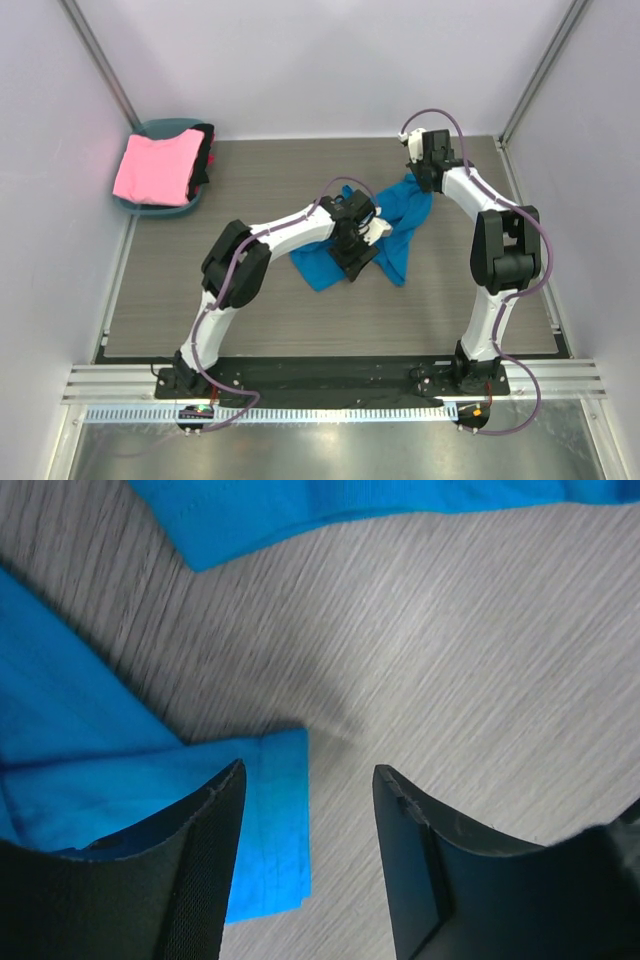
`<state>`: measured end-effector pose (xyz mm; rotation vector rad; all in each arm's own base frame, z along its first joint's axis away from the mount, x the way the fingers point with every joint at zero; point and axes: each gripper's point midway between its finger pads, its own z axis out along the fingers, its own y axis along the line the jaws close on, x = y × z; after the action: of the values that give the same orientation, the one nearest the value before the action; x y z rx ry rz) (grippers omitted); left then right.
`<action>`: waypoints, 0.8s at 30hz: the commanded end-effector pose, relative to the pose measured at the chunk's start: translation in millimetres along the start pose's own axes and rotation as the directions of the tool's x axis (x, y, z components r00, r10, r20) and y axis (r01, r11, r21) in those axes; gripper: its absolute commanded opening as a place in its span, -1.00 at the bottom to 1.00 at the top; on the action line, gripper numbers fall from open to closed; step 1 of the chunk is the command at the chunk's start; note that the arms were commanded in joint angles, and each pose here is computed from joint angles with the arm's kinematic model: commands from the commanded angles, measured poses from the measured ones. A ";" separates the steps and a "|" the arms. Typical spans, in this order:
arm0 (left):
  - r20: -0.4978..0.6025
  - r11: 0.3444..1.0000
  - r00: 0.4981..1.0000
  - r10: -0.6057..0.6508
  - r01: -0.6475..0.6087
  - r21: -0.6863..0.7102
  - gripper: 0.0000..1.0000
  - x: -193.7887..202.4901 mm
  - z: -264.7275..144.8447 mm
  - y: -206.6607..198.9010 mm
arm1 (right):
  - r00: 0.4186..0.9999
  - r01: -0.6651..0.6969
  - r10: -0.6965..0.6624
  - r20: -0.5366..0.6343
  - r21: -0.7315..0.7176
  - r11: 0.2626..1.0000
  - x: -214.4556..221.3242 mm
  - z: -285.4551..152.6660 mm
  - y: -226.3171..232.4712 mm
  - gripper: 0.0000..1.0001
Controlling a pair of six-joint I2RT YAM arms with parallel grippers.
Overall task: Fold and stack the t-shirts
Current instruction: Flatten the tshirt out
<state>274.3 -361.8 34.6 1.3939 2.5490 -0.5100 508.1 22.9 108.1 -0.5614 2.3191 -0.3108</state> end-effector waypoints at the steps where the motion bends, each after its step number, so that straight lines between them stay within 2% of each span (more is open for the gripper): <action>1: 0.064 1.000 0.998 0.025 -0.024 -0.013 0.10 -21.7 -0.1 1.2 | 0.998 -0.031 0.030 0.054 0.016 0.999 -13.1 -8.1 -8.6 -0.99; 6: 0.074 0.999 0.997 0.028 -0.026 -0.018 0.07 -21.4 8.6 4.0 | 0.999 -0.028 0.027 0.045 0.022 0.999 -7.2 -11.0 -9.5 -0.98; 10: 0.077 0.999 0.997 0.023 -0.021 -0.025 -0.10 -20.2 19.6 7.9 | 0.998 -0.032 0.031 0.048 0.029 0.999 -6.4 -16.0 -12.2 -0.99; 11: 0.075 1.000 0.997 0.014 -0.013 -0.021 -0.24 -18.9 22.4 7.7 | 0.998 -0.030 0.029 0.050 0.030 0.999 -6.4 -17.1 -11.8 -0.99; 13: 0.069 1.000 0.998 0.005 -0.004 -0.011 -0.35 -14.6 28.0 6.7 | 0.998 -0.032 0.030 0.047 0.037 0.999 -4.9 -19.5 -12.9 -0.99; 14: 0.062 1.000 0.998 -0.005 0.005 -0.005 -0.47 -12.0 31.0 6.0 | 0.999 -0.031 0.029 0.046 0.038 0.999 -4.4 -20.3 -13.2 -0.98; 18: 0.042 1.000 0.999 -0.023 0.023 0.003 -0.69 -3.6 35.4 4.8 | 0.999 -0.037 0.035 0.041 0.050 0.998 0.1 -25.4 -14.9 -0.98; 19: 0.032 1.000 0.999 -0.024 0.024 -0.007 -0.80 -0.3 35.1 6.3 | 0.998 -0.041 0.038 0.042 0.053 0.998 1.3 -26.7 -16.2 -0.99; 20: 0.033 1.000 0.999 -0.019 0.019 -0.019 -0.99 -0.2 31.5 8.2 | 0.998 -0.043 0.040 0.044 0.054 0.998 2.1 -29.0 -16.1 -0.99; 23: 0.017 0.999 1.000 -0.007 0.007 -0.045 -1.00 2.1 11.1 13.0 | 0.997 -0.051 0.048 0.055 0.056 0.997 0.8 -34.9 -16.5 -0.99; 24: 0.037 0.998 0.999 -0.007 0.010 -0.065 -1.00 -1.9 -8.4 19.4 | 0.997 -0.057 0.054 0.063 0.059 0.997 -1.6 -36.4 -17.6 -0.99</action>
<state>293.2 -376.3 23.5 1.3294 2.4848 -0.5218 483.8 13.7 100.7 -0.5420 2.3525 -0.3157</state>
